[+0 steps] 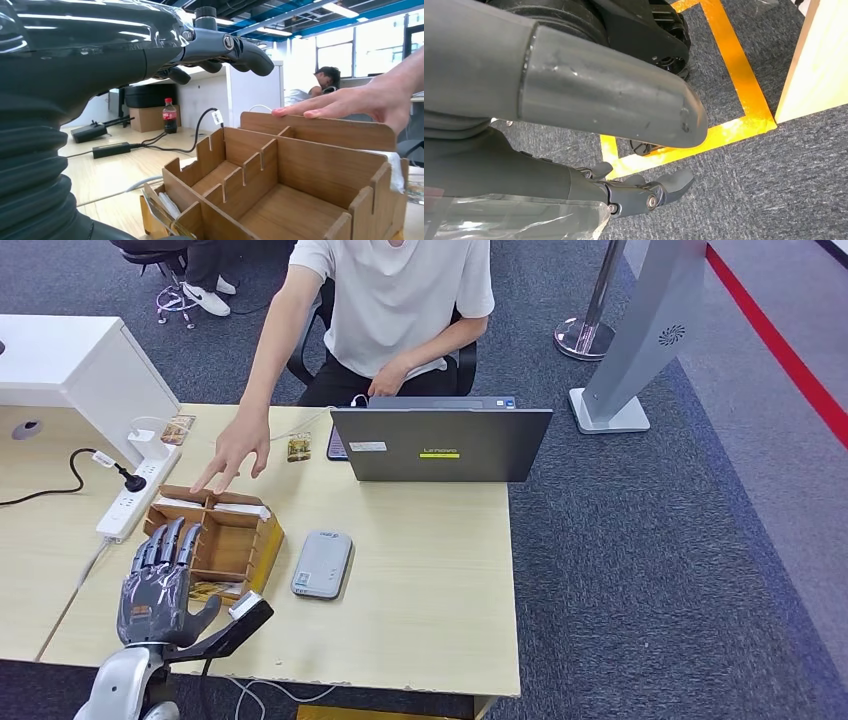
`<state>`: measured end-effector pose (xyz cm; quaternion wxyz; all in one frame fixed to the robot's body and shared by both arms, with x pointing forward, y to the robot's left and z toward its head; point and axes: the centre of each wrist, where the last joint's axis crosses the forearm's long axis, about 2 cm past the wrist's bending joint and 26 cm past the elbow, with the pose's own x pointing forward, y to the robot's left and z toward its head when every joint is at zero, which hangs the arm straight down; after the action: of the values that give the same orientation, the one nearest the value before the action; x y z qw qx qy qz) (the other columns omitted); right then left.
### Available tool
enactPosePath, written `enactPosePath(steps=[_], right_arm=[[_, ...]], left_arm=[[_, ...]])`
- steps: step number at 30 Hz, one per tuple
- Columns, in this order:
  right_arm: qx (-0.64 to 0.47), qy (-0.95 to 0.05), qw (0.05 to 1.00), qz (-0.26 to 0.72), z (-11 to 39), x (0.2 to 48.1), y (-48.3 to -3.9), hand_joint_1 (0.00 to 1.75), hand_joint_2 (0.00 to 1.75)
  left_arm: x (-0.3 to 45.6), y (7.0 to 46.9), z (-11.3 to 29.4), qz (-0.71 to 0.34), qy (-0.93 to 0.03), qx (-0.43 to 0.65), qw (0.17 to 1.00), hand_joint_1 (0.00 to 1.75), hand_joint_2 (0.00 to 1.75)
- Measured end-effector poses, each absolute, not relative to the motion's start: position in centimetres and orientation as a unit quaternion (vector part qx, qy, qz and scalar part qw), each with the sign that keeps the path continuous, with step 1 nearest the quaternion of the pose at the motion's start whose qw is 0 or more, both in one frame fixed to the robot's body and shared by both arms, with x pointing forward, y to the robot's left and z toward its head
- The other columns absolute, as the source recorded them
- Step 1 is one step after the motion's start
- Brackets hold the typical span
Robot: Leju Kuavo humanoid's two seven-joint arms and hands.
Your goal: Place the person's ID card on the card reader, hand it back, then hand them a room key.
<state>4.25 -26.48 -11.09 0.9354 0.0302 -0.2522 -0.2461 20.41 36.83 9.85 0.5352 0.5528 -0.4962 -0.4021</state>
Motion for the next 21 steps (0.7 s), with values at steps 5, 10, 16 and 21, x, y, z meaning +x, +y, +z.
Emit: enactPosePath(steps=[5,10,16,21], right_arm=[[0.031,-0.254,0.935,-0.245,-11.1,4.3,-26.5,0.00,0.00],[0.031,-0.254,0.936,-0.242,-11.1,4.3,-26.5,0.00,0.00],[0.031,-0.254,0.937,-0.240,-11.1,4.3,-26.6,0.00,0.00],[0.030,-0.254,0.937,-0.238,-11.1,4.3,-26.6,0.00,0.00]], left_arm=[[20.7,37.2,9.5,-0.400,-0.489,0.554,0.542,0.00,1.75],[20.7,37.6,9.2,-0.398,-0.481,0.557,0.548,0.00,1.75],[20.6,38.5,8.8,-0.392,-0.468,0.559,0.560,0.00,1.75],[20.4,39.2,8.4,-0.394,-0.459,0.551,0.575,0.00,1.75]])
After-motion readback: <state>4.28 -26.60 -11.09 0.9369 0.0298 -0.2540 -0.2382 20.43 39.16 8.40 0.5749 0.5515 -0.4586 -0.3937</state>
